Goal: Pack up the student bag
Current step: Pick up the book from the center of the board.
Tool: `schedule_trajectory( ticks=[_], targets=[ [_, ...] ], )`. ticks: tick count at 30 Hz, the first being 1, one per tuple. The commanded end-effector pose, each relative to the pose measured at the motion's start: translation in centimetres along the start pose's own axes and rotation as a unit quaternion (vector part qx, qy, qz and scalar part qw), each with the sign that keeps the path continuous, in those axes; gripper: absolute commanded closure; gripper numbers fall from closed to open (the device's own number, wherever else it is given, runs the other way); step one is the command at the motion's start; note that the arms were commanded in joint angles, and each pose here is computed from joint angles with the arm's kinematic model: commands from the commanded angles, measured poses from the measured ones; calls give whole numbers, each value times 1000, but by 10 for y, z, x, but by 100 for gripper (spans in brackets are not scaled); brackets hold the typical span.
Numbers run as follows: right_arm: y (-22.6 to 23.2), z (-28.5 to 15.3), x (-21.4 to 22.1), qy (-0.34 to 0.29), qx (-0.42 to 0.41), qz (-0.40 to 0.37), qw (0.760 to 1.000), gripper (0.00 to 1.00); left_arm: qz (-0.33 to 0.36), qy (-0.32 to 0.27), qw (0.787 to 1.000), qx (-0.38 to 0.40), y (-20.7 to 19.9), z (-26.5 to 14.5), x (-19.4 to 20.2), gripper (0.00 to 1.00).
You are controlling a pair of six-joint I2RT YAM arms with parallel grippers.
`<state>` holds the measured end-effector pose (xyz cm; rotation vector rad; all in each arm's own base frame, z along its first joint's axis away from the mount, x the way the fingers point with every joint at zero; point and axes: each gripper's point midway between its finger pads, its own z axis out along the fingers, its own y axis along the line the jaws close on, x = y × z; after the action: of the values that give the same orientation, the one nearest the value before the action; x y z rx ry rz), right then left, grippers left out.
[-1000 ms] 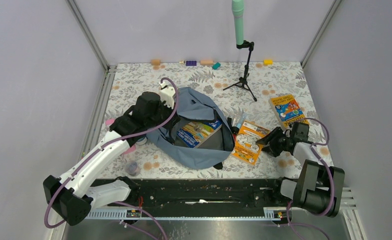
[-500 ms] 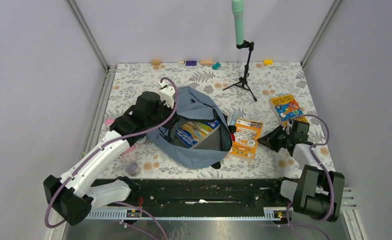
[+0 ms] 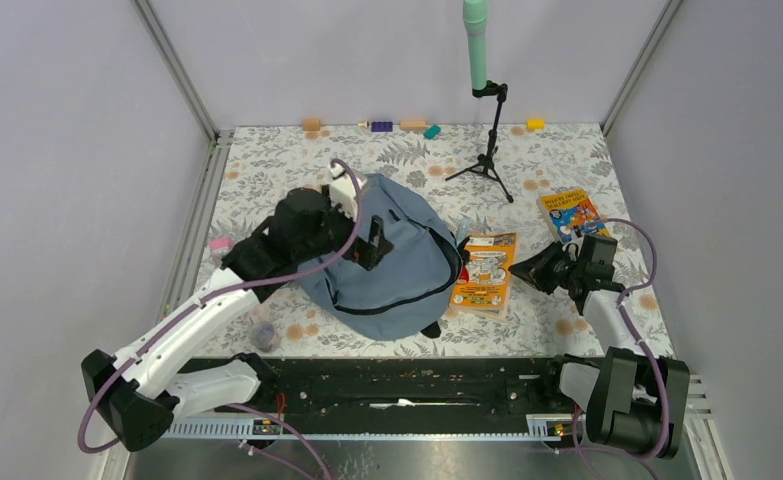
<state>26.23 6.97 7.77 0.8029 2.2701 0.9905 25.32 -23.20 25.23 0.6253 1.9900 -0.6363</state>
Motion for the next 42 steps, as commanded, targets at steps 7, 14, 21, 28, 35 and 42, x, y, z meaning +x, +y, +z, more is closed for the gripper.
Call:
schedule_trajectory(
  ticks=[7, 14, 21, 28, 35, 42],
  targets=[
    [28, -3, 1, 1, -22, -33, 999, 100, 22, -118, 984, 128, -121, 56, 3, 1],
    [39, -11, -2, -11, -25, -27, 999, 100, 109, -163, 968, 155, -175, 99, 37, 1],
    [47, -13, -2, -5, -29, -32, 999, 100, 161, -132, 963, 172, -214, 145, 87, 1],
    [45, -13, 0, 1, -27, -34, 999, 100, 188, -118, 970, 99, -206, 188, 101, 1],
    [45, -12, 3, 6, -30, -34, 999, 100, 203, -110, 973, -9, -176, 214, 109, 4],
    [36, -10, 3, 5, -12, -37, 999, 85, 242, -146, 958, -54, -168, 205, 106, 80]
  ],
)
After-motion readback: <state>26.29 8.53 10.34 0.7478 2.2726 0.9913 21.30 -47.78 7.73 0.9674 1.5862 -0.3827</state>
